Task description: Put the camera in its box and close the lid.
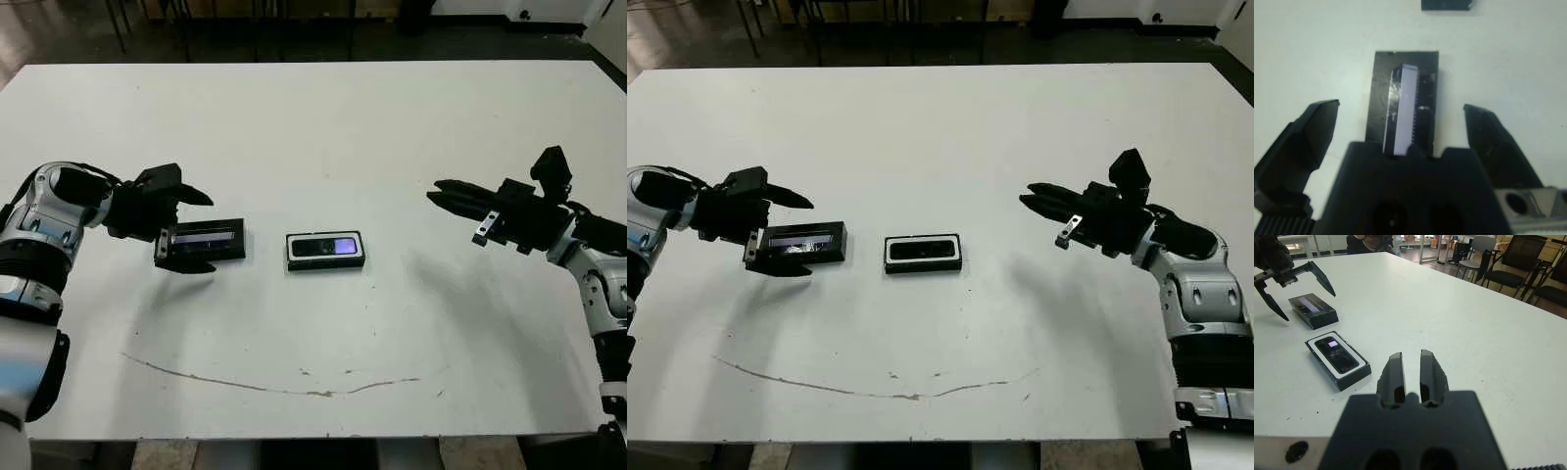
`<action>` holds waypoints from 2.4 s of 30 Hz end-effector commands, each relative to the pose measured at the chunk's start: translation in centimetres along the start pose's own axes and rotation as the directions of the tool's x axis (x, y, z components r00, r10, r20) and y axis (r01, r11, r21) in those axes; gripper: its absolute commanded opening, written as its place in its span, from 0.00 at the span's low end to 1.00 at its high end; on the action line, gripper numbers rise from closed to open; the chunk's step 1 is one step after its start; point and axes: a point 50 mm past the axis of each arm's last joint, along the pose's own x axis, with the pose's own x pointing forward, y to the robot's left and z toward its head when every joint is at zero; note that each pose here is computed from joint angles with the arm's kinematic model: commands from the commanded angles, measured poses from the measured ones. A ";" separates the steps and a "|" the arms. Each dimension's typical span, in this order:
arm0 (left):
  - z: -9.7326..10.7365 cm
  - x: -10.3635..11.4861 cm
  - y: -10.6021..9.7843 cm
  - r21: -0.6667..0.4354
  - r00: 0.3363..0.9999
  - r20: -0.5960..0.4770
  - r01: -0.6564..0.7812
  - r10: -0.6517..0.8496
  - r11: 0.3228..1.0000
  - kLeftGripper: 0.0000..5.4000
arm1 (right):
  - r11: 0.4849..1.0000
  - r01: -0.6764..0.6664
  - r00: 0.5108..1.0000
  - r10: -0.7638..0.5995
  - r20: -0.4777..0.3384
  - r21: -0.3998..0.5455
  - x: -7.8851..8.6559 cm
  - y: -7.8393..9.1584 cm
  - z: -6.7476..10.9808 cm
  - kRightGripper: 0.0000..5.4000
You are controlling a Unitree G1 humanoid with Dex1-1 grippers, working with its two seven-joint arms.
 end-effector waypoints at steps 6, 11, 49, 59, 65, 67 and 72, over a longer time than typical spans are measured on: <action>-2.2 0.3 -0.7 -0.139 0.997 -0.075 -0.008 -0.002 0.990 0.91 | 1.000 -0.008 1.000 0.008 -0.025 0.019 -0.5 -0.3 -0.2 0.00; -2.5 0.1 -0.7 -0.118 0.989 -0.148 -0.009 -0.009 0.993 0.68 | 1.000 -0.001 0.999 0.001 -0.036 0.007 -0.6 -0.4 -0.2 0.00; 5.1 0.8 -5.0 -0.310 0.830 0.276 -0.400 0.484 0.862 0.22 | 0.999 0.034 0.999 -0.034 -0.008 0.023 0.2 1.5 -0.9 0.00; 6.2 2.7 -5.4 -0.174 0.928 0.213 -0.272 0.306 0.946 0.22 | 0.998 0.026 1.000 -0.026 0.002 0.064 0.0 2.2 -1.0 0.00; 5.7 3.8 -4.9 -0.150 0.961 0.155 -0.205 0.228 0.967 0.17 | 0.997 0.031 0.999 -0.031 -0.006 0.076 -0.2 2.2 -0.8 0.00; 5.5 4.1 -4.7 -0.168 0.966 0.144 -0.189 0.213 0.968 0.08 | 0.996 0.028 1.000 -0.028 -0.003 0.082 -0.2 2.2 -0.8 0.00; 4.9 4.7 -4.1 -0.168 0.975 0.113 -0.173 0.193 0.970 0.00 | 0.996 0.016 1.000 -0.016 0.000 0.083 -0.1 2.2 -0.7 0.00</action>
